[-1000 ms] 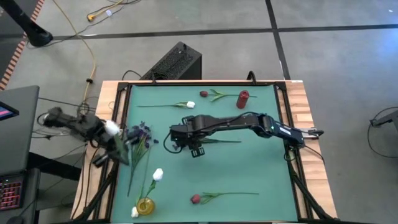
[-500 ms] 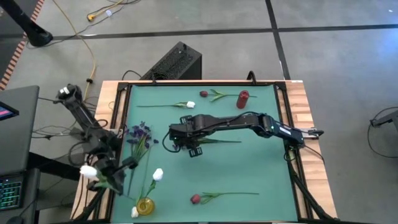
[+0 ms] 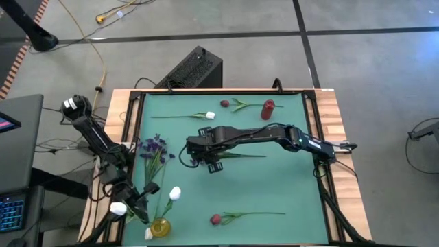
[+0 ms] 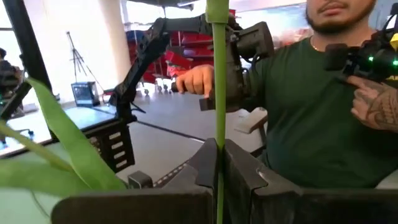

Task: Sort flowers into vase by color
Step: Put the white tulip into the yellow vase

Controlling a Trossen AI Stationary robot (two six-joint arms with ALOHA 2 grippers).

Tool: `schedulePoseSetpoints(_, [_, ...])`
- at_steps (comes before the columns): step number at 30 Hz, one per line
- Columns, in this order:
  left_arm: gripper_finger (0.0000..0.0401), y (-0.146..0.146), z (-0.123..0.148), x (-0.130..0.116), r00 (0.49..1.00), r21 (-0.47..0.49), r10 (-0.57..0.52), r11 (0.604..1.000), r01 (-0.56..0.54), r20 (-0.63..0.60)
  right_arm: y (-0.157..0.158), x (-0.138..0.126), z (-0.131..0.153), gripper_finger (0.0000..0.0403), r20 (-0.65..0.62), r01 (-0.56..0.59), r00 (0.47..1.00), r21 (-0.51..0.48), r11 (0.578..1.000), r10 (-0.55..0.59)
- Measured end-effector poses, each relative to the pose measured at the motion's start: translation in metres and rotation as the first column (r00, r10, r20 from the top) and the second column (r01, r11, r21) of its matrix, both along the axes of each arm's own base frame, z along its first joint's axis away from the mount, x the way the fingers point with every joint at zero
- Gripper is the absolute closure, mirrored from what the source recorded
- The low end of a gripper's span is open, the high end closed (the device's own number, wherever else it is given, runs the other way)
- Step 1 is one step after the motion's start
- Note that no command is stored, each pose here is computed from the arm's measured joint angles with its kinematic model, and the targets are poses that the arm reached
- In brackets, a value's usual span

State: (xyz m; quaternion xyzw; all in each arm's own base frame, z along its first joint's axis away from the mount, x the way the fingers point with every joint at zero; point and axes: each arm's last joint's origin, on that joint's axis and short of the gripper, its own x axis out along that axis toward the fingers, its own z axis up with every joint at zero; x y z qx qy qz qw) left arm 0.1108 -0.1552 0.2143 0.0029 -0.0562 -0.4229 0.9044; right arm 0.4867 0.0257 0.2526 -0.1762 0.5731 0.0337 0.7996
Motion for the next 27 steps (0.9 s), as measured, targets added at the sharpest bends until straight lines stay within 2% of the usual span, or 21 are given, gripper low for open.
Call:
schedulePoseSetpoints(15, [0.0401,0.0,-0.005,0.0,0.995,-0.016,-0.01,1.0,0.008,-0.102,0.0,0.0,0.0,0.0198,0.0,-0.003,1.0,0.009,1.0,0.003])
schedulePoseSetpoints(27, [0.0401,-0.007,-0.023,0.005,0.986,0.085,0.021,0.996,-0.006,-0.167,0.0,0.0,0.0,0.0198,0.0,-0.004,1.0,0.01,1.0,0.004])
